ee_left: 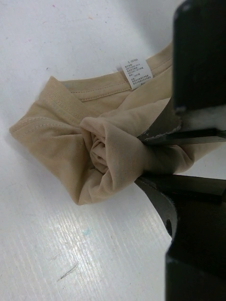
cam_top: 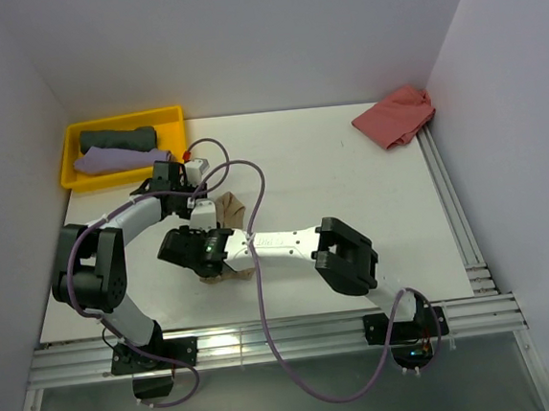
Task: Roll the t-shirts
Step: Roll the tshirt
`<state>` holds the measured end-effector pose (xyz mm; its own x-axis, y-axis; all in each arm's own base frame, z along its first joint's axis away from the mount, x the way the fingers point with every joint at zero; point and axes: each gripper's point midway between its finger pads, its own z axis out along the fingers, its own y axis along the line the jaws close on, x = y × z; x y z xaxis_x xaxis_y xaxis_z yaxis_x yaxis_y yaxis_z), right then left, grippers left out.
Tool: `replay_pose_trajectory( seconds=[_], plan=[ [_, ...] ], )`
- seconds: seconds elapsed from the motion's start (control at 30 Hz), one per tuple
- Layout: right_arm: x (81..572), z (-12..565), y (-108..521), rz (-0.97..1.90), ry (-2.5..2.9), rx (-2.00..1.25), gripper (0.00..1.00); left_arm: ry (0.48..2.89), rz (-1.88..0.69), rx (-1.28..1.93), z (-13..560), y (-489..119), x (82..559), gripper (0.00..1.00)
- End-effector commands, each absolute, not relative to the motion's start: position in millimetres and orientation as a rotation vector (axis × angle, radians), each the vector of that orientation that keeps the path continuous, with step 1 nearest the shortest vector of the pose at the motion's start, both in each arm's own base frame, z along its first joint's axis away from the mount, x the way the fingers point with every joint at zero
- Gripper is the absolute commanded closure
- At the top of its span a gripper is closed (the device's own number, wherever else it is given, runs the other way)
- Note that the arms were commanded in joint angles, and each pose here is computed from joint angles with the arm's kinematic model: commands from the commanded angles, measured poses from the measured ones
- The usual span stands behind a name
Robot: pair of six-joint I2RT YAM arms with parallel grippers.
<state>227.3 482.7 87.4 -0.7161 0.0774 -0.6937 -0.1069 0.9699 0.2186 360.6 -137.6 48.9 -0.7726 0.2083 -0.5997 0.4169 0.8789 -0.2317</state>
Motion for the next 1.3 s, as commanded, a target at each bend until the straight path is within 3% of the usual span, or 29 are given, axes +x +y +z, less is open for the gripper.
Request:
replay_pose_trajectory(
  seconds=[0.0, 0.27, 0.63, 0.83, 1.27],
  plan=[
    [232, 105, 492, 0.335, 2.293, -0.013, 0.44, 2.487, -0.434, 0.464, 44, -134, 363, 0.74],
    [232, 84, 499, 0.299, 2.323, -0.04, 0.44, 2.49, -0.437, 0.467, 43, -134, 362, 0.73],
    [231, 53, 458, 0.023, 2.37, 0.0, 0.44, 2.484, -0.436, 0.471, 45, -134, 363, 0.69],
    [230, 43, 442, -0.062, 2.378, -0.005, 0.43, 2.475, -0.438, 0.476, 47, -135, 364, 0.54],
    [225, 15, 432, -0.18, 2.443, -0.073, 0.41, 2.434, -0.428, 0.48, 61, -135, 369, 0.3]
  ],
)
